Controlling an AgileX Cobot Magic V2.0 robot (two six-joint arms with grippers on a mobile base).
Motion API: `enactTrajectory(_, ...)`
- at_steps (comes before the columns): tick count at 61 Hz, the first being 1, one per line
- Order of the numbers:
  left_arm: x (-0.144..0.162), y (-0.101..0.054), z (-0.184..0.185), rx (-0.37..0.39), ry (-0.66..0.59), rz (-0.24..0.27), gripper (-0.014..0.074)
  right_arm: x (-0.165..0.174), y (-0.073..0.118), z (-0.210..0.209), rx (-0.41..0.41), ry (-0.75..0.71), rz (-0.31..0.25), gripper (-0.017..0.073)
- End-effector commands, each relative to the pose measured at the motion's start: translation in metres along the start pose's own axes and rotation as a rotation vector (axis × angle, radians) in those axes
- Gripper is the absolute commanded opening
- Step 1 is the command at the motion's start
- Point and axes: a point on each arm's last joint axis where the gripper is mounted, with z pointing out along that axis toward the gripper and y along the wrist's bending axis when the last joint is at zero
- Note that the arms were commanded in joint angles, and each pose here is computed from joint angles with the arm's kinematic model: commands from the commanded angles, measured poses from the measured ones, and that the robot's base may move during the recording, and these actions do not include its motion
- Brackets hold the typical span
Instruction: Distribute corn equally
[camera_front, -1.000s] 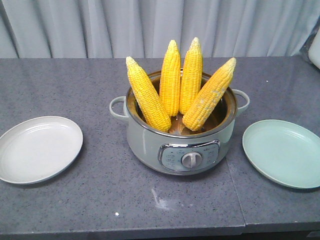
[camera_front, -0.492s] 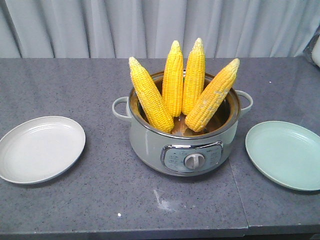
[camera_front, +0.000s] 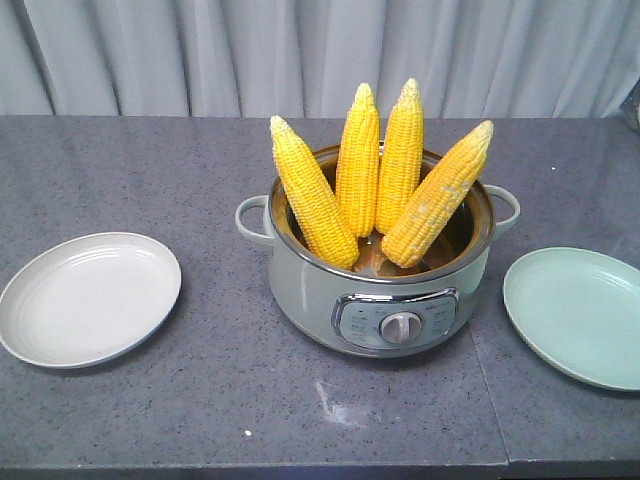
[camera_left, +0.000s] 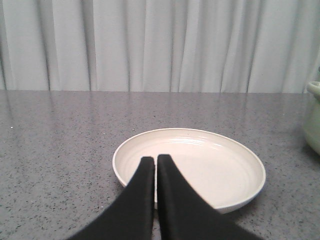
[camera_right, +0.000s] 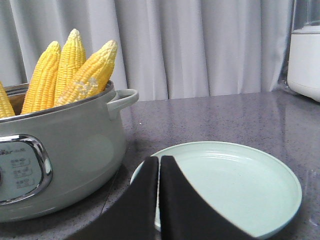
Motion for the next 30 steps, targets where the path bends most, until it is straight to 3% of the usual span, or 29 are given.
enactTrajectory(1, -0.0153, -0.0008, -0.0027, 0.009, -0.113, -0.009, -0.0006, -0.0011, 0.0003, -0.0001, -0.002, -0.065, -0.021, -0.0002)
enactTrajectory(30, -0.0153, -0.0008, -0.0027, 0.009, -0.113, -0.009, -0.0006, -0.0011, 0.0003, -0.0001, -0.002, -0.065, -0.021, -0.0002)
